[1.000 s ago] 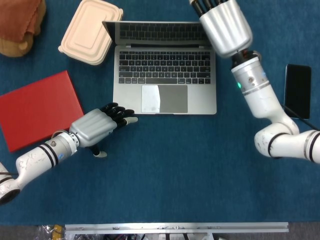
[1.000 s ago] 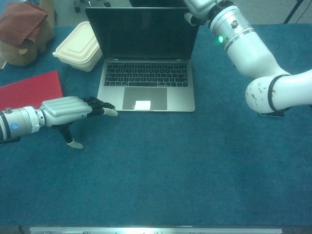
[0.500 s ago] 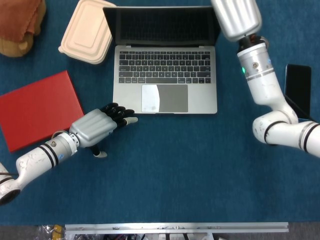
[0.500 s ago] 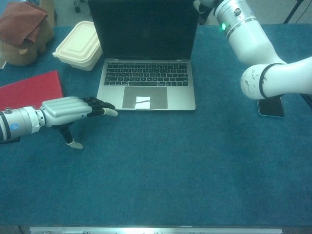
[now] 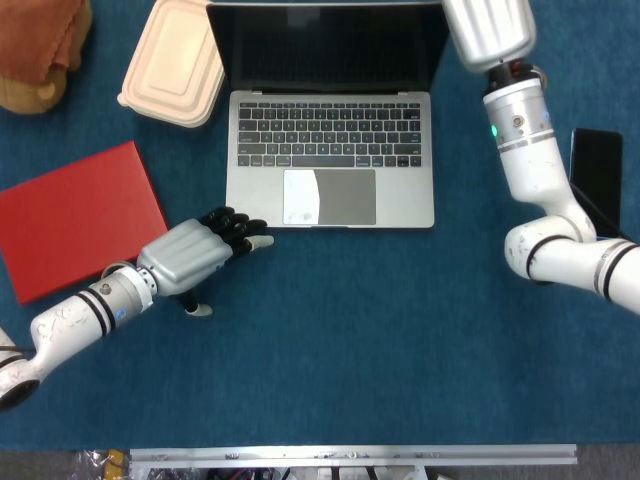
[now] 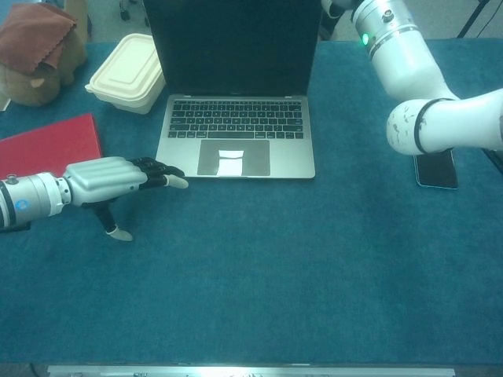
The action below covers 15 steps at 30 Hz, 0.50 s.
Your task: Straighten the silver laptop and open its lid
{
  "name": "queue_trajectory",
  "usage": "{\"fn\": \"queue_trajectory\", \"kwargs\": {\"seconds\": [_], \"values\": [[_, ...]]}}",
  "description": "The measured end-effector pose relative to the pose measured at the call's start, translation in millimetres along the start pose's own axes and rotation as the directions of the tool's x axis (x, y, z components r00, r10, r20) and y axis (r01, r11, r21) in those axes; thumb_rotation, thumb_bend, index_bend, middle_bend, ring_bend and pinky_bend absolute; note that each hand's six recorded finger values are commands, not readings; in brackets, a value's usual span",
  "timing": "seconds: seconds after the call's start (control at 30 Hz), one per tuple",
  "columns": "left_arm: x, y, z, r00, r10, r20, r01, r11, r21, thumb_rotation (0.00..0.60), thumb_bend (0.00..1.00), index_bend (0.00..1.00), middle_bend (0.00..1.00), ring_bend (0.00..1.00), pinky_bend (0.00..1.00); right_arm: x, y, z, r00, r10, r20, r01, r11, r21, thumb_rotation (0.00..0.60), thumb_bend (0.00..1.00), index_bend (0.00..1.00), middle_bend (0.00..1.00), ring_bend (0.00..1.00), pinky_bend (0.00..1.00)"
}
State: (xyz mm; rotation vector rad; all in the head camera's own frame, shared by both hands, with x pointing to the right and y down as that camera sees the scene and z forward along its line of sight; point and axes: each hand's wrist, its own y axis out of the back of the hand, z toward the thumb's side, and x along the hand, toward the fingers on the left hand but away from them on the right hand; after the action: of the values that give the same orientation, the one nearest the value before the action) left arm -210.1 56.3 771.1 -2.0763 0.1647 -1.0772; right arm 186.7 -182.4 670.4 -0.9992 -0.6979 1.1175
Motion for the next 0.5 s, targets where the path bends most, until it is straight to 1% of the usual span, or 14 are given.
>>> {"fn": "queue_trajectory", "kwargs": {"seconds": [0.1, 0.2, 0.37, 0.5], "values": [[-1.1, 1.3, 0.0, 1.0, 0.002, -0.001, -0.002, 1.0, 0.002, 0.6, 0.14, 0.03, 0.0, 0.0, 0.0, 0.8, 1.8, 1.7, 1.0, -0.005, -0.006, 0.005, 1.0, -0.019, 0.6, 0.24, 0.0, 0.09, 0.0, 0.04], [-3.4, 4.3, -0.7, 1.0, 0.009, -0.003, -0.009, 1.0, 0.008, 0.6, 0.14, 0.03, 0.0, 0.0, 0.0, 3.4, 6.5, 5.1, 1.0, -0.013, -0.02, 0.012, 0.998, -0.058, 0.6, 0.23, 0.0, 0.09, 0.0, 0.04], [-11.6, 13.1, -2.3, 0.999, 0.031, -0.009, -0.031, 0.999, 0.019, 0.6, 0.14, 0.03, 0.0, 0.0, 0.0, 12.2, 20.6, 7.7, 0.998, -0.039, -0.05, 0.032, 0.991, -0.132, 0.6, 0.23, 0.0, 0.09, 0.0, 0.04], [-21.8, 24.5, -2.4, 0.998, 0.066, -0.018, -0.065, 0.998, 0.024, 0.6, 0.14, 0.03, 0.0, 0.0, 0.0, 22.9, 32.7, 3.6, 0.996, -0.058, -0.066, 0.045, 0.982, -0.183, 0.6, 0.24, 0.0, 0.09, 0.0, 0.04]]}}
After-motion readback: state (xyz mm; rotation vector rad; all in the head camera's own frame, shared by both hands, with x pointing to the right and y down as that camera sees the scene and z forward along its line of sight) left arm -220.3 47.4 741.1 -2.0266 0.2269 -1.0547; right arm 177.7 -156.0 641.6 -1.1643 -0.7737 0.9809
